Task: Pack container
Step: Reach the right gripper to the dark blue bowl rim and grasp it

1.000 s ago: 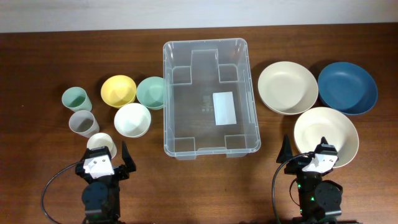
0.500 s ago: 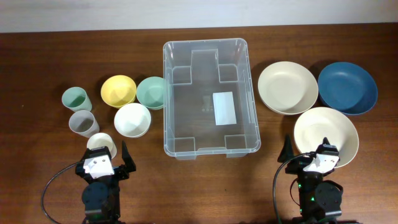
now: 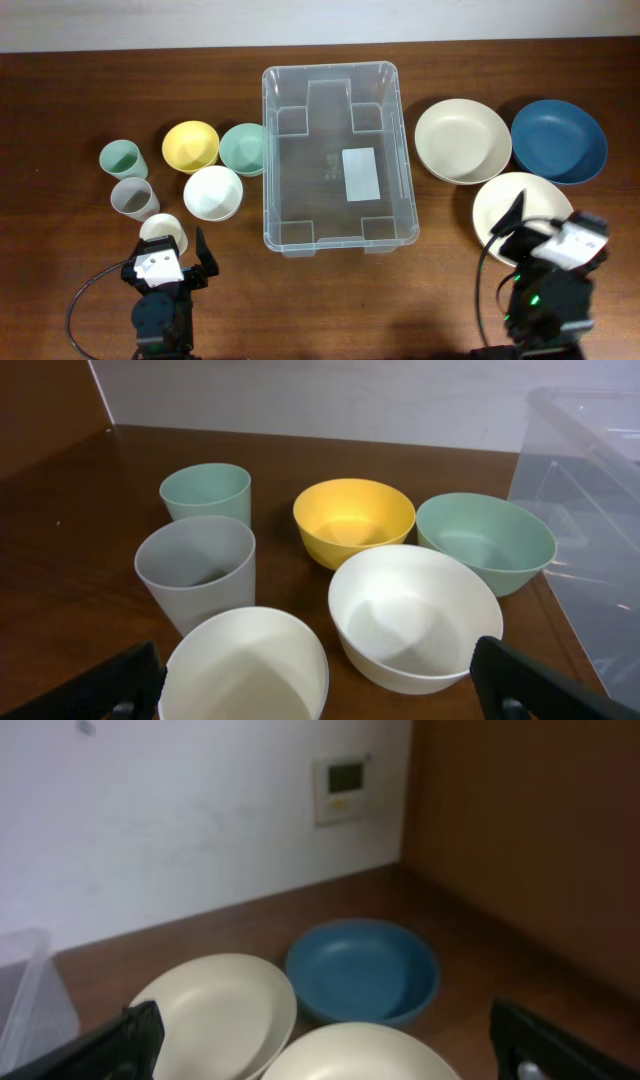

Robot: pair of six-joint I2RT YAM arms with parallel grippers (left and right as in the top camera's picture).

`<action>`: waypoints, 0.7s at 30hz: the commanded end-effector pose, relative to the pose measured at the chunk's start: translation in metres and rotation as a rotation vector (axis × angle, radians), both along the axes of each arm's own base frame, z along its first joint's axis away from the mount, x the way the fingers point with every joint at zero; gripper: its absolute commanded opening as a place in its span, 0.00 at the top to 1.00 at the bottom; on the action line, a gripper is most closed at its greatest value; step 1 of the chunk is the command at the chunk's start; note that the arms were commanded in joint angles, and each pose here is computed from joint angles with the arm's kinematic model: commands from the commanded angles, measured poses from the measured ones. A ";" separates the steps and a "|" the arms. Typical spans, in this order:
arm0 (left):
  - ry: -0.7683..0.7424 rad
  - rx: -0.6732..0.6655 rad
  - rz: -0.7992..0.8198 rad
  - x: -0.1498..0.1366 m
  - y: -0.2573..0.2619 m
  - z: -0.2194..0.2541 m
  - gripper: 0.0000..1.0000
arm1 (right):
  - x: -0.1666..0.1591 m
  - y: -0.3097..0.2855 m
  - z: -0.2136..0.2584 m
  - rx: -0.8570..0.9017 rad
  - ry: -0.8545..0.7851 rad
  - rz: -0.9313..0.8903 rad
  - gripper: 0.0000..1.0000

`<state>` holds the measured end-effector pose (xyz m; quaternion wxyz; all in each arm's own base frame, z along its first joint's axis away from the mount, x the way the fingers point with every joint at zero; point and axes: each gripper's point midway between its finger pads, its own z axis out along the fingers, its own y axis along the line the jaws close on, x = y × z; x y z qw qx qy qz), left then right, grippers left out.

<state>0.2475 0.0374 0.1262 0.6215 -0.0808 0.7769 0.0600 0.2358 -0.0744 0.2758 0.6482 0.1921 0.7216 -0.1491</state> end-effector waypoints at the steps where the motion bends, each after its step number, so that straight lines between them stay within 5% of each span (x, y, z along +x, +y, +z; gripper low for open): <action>1: 0.001 0.016 -0.019 0.000 -0.003 -0.002 0.00 | 0.008 -0.022 0.042 -0.006 0.020 -0.109 0.01; 10: 0.001 0.016 -0.019 0.000 -0.003 -0.002 0.00 | 0.084 -0.063 0.088 0.160 0.118 0.113 0.01; 21: 0.001 0.016 -0.019 0.000 -0.003 -0.002 0.00 | 0.103 -0.203 0.006 0.533 0.204 0.140 0.01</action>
